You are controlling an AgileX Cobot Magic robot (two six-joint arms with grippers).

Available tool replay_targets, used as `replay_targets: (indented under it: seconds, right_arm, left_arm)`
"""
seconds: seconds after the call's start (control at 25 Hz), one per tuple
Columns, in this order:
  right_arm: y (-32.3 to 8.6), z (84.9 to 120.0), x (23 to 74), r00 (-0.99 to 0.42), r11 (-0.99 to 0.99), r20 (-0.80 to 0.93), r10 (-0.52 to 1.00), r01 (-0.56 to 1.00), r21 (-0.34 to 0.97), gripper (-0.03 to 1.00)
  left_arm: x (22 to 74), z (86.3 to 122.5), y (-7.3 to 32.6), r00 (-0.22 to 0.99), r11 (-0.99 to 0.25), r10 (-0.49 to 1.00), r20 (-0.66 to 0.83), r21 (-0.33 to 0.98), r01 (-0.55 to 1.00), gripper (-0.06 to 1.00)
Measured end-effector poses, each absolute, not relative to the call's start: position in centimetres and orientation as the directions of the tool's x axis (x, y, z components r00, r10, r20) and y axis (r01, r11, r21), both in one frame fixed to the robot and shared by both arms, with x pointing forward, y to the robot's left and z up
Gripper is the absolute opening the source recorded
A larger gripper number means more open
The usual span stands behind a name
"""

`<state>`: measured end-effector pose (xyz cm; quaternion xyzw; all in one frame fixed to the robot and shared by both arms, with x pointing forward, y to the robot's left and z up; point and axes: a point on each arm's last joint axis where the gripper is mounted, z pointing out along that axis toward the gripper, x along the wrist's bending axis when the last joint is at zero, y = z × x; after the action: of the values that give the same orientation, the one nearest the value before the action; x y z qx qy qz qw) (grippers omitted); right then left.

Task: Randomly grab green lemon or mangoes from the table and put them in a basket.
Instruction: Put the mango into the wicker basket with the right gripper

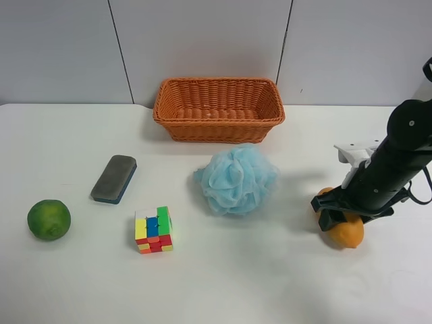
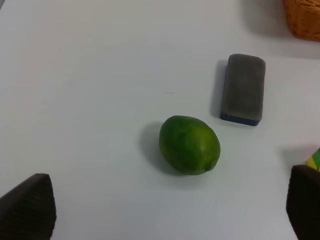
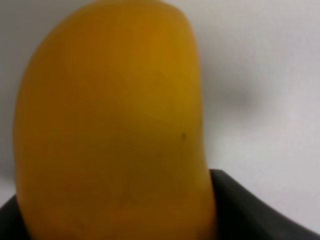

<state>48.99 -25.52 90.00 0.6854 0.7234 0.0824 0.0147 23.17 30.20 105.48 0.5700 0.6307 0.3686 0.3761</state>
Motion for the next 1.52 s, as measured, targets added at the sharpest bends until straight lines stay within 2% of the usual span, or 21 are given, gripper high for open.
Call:
replay_targets:
  seconds: [0.12,0.32,0.52,0.64,0.8,1.04,1.32,1.52]
  right_arm:
    - [-24.9,91.6,48.9,-0.078,0.055,0.106,0.991,0.977,0.205,0.64]
    - [-22.5,97.0,50.3,-0.176,0.112,0.127,0.976,0.91,0.4,0.64]
    - [-19.9,102.0,53.4,-0.249,0.128,0.142,0.958,0.817,0.562,0.64]
    - [-19.2,103.2,55.9,-0.254,0.102,0.14,0.957,0.748,0.655,0.64]
    - [-18.4,102.1,59.4,-0.241,0.065,0.132,0.961,0.665,0.744,0.64]
    - [-17.8,98.6,63.1,-0.215,0.023,0.115,0.97,0.55,0.835,0.64]
    - [-17.6,95.3,65.1,-0.193,-0.003,0.098,0.976,0.439,0.899,0.64]
    - [-17.5,93.3,65.7,-0.186,0.0,0.091,0.978,0.438,0.899,0.64]
  left_arm:
    - [23.2,105.5,30.2,-0.067,0.078,0.996,-0.054,0.894,0.442,0.9]
    - [23.2,105.5,30.2,-0.067,0.078,0.996,-0.054,0.894,0.442,0.9]
    - [23.2,105.5,30.2,-0.067,0.078,0.996,-0.054,0.894,0.442,0.9]
    - [23.2,105.5,30.2,-0.067,0.078,0.996,-0.054,0.894,0.442,0.9]
    - [23.2,105.5,30.2,-0.067,0.078,0.996,-0.054,0.894,0.442,0.9]
    - [23.2,105.5,30.2,-0.067,0.078,0.996,-0.054,0.894,0.442,0.9]
    - [23.2,105.5,30.2,-0.067,0.078,0.996,-0.054,0.894,0.442,0.9]
    - [23.2,105.5,30.2,-0.067,0.078,0.996,-0.054,0.894,0.442,0.9]
